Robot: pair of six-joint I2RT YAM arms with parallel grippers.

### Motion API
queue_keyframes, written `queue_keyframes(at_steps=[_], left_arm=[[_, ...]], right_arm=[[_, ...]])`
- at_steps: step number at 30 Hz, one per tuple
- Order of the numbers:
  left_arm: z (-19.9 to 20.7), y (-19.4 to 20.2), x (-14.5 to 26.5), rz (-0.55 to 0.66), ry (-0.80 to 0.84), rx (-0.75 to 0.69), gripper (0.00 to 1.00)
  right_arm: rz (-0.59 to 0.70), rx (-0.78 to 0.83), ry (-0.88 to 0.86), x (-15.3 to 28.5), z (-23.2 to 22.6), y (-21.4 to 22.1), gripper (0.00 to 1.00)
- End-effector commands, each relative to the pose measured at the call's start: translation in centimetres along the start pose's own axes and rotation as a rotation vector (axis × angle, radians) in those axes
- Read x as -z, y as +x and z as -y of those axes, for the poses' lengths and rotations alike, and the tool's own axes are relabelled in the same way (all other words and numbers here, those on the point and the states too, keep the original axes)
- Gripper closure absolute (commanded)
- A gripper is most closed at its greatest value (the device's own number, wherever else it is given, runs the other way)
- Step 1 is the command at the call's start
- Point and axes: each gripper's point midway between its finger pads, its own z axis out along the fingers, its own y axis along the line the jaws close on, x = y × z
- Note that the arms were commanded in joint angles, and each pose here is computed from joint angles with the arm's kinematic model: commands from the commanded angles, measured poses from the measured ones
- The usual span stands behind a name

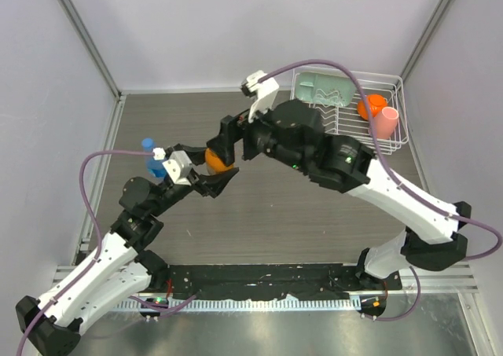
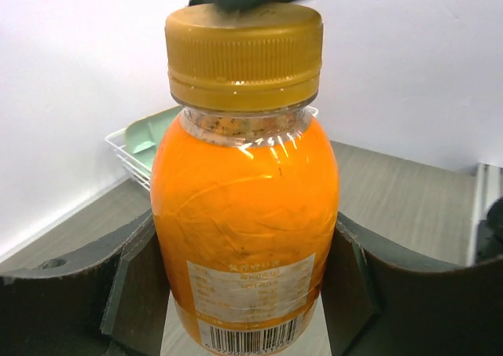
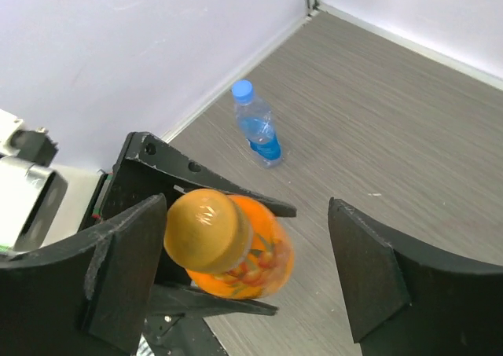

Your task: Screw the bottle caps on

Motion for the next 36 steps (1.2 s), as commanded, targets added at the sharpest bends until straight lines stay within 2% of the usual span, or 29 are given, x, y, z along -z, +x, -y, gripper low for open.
queue_keyframes(at_steps=[1, 2, 6, 7, 10, 13, 17, 26, 36], left_arm=[[2.9, -3.4, 0.1, 0.087, 0.147, 0.080, 1.00], [3.6, -3.4, 0.2, 0.080, 0.183, 0.102, 1.00], [8.3, -3.4, 1.7, 0.019, 0.456, 0.200, 1.00], [9.9, -3.4, 2.6, -0.003, 0.557, 0.222, 1.00], [11.9, -3.6, 4.1, -0.034, 0.701, 0.241, 1.00], [12.7, -3.8, 4.7, -0.050, 0.760, 0.248, 1.00], [12.8, -3.8, 4.8, -0.062, 0.767, 0.262, 1.00], [11.8, -4.1, 3.8, -0.031, 0.684, 0.268, 1.00], [11.7, -4.9, 3.6, -0.010, 0.687, 0.266, 1.00]], right_arm=[[0.040, 0.070, -0.279, 5.6, -0.9, -4.1, 0.13], [0.017, 0.087, -0.423, 7.0, -2.1, -3.8, 0.13], [-0.046, 0.204, -0.775, 10.8, -4.9, -1.2, 0.13], [-0.062, 0.215, -0.809, 10.9, -5.0, -0.4, 0.13], [-0.062, 0.234, -0.940, 12.0, -6.3, 0.4, 0.15], [-0.053, 0.233, -1.055, 12.6, -7.4, 0.8, 0.18], [-0.005, 0.229, -1.127, 12.5, -8.3, 0.3, 0.21], [-0.011, 0.170, -1.174, 11.6, -8.9, 0.5, 0.36], [-0.013, 0.149, -1.162, 10.8, -8.8, 1.0, 0.34]])
